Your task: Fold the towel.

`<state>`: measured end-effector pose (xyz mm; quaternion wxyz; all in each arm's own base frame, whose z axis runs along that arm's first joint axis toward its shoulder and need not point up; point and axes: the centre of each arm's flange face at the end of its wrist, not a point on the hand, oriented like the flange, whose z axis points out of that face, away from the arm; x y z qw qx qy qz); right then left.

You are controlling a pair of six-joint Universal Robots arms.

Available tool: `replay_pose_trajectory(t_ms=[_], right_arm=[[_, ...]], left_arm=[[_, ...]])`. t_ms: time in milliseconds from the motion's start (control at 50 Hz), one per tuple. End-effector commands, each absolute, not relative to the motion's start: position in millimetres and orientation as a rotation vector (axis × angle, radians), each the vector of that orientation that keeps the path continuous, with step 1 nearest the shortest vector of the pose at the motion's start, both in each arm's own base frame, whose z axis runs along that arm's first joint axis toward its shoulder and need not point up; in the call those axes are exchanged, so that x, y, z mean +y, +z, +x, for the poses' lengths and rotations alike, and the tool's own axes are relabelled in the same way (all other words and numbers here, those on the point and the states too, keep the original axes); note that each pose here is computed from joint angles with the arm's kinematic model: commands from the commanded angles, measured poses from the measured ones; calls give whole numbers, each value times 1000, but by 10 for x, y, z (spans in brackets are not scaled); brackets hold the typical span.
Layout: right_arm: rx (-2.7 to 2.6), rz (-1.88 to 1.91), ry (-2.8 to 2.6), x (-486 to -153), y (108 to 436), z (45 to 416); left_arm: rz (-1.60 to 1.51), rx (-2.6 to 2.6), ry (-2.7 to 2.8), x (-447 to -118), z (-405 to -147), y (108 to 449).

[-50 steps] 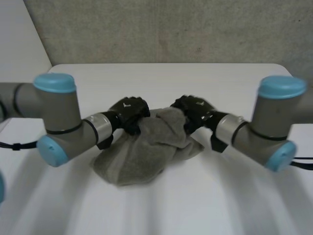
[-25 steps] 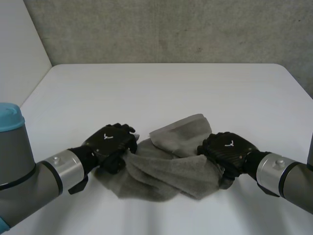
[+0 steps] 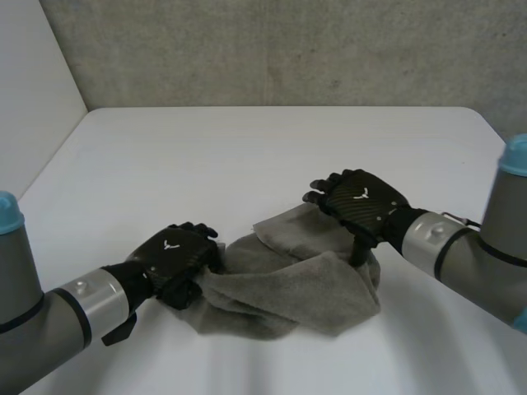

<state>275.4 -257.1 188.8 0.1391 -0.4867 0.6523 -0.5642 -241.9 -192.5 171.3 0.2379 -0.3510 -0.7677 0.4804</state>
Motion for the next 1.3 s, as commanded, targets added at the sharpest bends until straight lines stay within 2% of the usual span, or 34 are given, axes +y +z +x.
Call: replay_pose_trajectory(t_ms=[20,260,440,540,600,640,660,700,720,740,760,800,820,840,860,880,900,920,940,960,1000,1020,1040,1060,1080,1120,1140,1180,1200,1220,1240,1280,1300], right_arm=[[1863,-1507,-1525,-2624,1670,2957],[1655,-1930,-1482,-2421,1533,3112],[1659,-1942,-1450,-2423,1540,3105],[1695,-1858,-1444,-2440,1666,3056],[1750,-1708,-1497,-2526,1858,3021],[1746,-1553,-1609,-2667,2102,3049],[1746,-1552,-1610,-2668,2104,3049],[1658,-1400,-1837,-2888,2523,3104],[1658,-1399,-1839,-2889,2525,3104],[1606,-1298,-1980,-3013,2825,3103],[1605,-1297,-1982,-3014,2829,3103],[1528,-1028,-2213,-3171,3473,3026],[1528,-1026,-2214,-3171,3476,3025],[1479,-916,-2276,-3165,3754,2970],[1423,-827,-2315,-3097,4012,2921],[1422,-826,-2316,-3096,4014,2920],[1380,-775,-2319,-3015,4171,2871],[1380,-775,-2319,-3014,4173,2870],[1354,-748,-2312,-2954,4256,2822],[1361,-738,-2286,-2933,4233,2772],[1392,-743,-2256,-2930,4135,2720],[1439,-758,-2213,-2922,3981,2675],[1439,-758,-2213,-2922,3980,2674],[1493,-775,-2163,-2912,3788,2640],[1493,-776,-2163,-2912,3787,2640],[1592,-811,-2057,-2853,3377,2600],[1593,-811,-2056,-2853,3375,2600],[1713,-844,-1964,-2810,2920,2508],[1714,-844,-1964,-2809,2918,2508],[1772,-868,-1928,-2778,2704,2447],[1773,-868,-1928,-2778,2702,2446],[1863,-942,-1872,-2702,2333,2326],[1864,-943,-1871,-2701,2331,2326]], left_arm=[[-938,-2099,1313,-1913,-2330,1726],[-888,-2122,1356,-2033,-2214,1764],[-880,-2126,1368,-2066,-2196,1774],[-859,-2134,1415,-2179,-2134,1803],[-866,-2126,1467,-2298,-2103,1855],[-886,-2093,1545,-2470,-2117,1976],[-886,-2093,1546,-2471,-2117,1976],[-897,-2066,1601,-2596,-2145,2060],[-899,-2024,1667,-2748,-2184,2198],[-896,-1977,1759,-2897,-2216,2400],[-896,-1976,1760,-2899,-2216,2402],[-841,-1859,1961,-3078,-2328,2916],[-840,-1858,1962,-3079,-2329,2918],[-772,-1804,2056,-3145,-2343,3188],[-772,-1803,2057,-3145,-2343,3191],[-699,-1745,2128,-3173,-2346,3436],[-630,-1683,2185,-3170,-2322,3666],[-629,-1682,2185,-3170,-2322,3668],[-572,-1625,2223,-3111,-2281,3872],[-531,-1579,2238,-3031,-2234,4014],[-502,-1556,2243,-2977,-2198,4075],[-502,-1555,2243,-2977,-2197,4076],[-481,-1563,2231,-2935,-2160,4053],[-472,-1600,2205,-2897,-2131,3940],[-472,-1600,2205,-2897,-2131,3939],[-494,-1675,2128,-2836,-2100,3595],[-494,-1675,2127,-2835,-2100,3594],[-548,-1734,2006,-2707,-2112,3147],[-548,-1735,2006,-2707,-2112,3145],[-573,-1774,1942,-2640,-2106,2883],[-574,-1774,1941,-2639,-2106,2880],[-629,-1844,1849,-2509,-2082,2397],[-629,-1844,1849,-2509,-2082,2395]])
